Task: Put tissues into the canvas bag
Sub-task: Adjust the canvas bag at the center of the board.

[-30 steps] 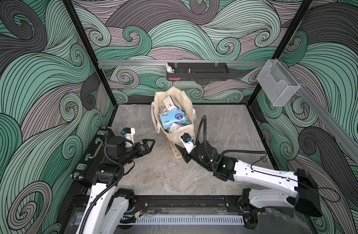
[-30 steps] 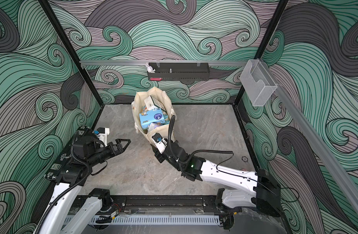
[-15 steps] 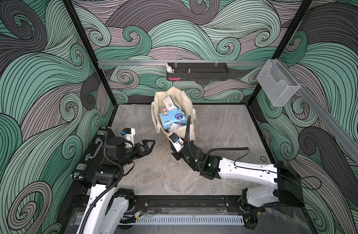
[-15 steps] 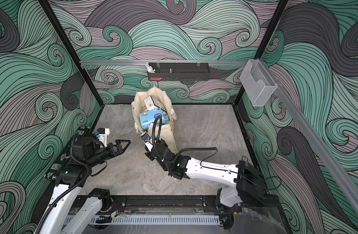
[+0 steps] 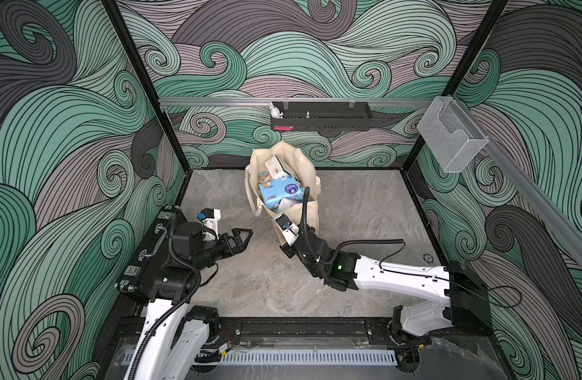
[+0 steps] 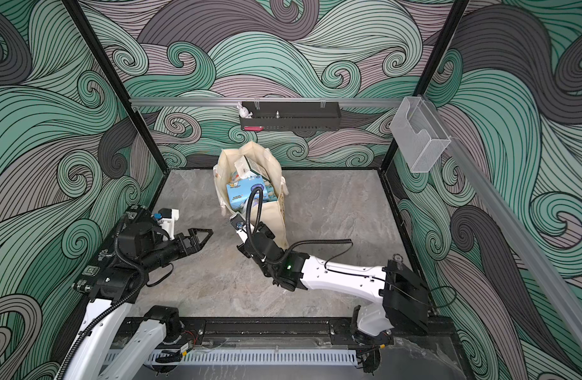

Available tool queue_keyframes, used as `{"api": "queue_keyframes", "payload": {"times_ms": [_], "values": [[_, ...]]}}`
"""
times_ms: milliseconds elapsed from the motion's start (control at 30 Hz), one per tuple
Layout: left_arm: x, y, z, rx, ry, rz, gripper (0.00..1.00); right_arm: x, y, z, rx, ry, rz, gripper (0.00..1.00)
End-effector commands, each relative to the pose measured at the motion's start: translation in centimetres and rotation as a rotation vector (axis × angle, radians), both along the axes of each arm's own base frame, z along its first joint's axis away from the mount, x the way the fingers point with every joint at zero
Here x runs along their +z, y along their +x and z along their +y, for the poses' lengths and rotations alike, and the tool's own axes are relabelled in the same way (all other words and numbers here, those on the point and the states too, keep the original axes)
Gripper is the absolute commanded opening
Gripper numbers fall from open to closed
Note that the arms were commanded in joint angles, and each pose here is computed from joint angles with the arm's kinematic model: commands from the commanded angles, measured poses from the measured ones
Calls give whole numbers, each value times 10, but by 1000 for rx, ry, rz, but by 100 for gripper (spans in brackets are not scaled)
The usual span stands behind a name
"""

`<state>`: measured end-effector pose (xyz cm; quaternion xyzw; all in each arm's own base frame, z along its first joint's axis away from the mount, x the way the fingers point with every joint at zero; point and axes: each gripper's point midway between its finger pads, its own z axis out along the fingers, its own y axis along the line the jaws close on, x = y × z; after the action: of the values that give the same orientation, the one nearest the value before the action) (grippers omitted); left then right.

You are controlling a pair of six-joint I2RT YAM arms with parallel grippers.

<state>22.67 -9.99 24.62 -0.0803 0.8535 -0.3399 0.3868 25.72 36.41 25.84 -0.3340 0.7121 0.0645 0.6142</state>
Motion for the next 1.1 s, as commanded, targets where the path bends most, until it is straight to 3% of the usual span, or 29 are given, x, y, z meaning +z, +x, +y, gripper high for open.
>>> {"api": "queue_keyframes", "payload": {"times_ms": [0, 133, 333, 500, 600, 1067], "values": [[20, 3, 2, -1, 12, -46, 97, -4, 14, -32, -17, -62, -5, 0], [22, 6, 2, 1, 15, -46, 97, -9, 20, -56, 89, -61, 63, 0], [24, 15, -1, -6, 3, -35, 97, -12, 27, -93, 196, -120, 40, 0], [31, 26, -6, -22, -13, -30, 96, -30, 47, -123, 278, -97, 166, 0], [34, 31, -7, -27, -17, -25, 96, -40, 65, -140, 253, -93, 229, 0], [39, 35, -7, -24, -19, -18, 96, -39, 149, -207, -49, -50, 249, 0]]}}
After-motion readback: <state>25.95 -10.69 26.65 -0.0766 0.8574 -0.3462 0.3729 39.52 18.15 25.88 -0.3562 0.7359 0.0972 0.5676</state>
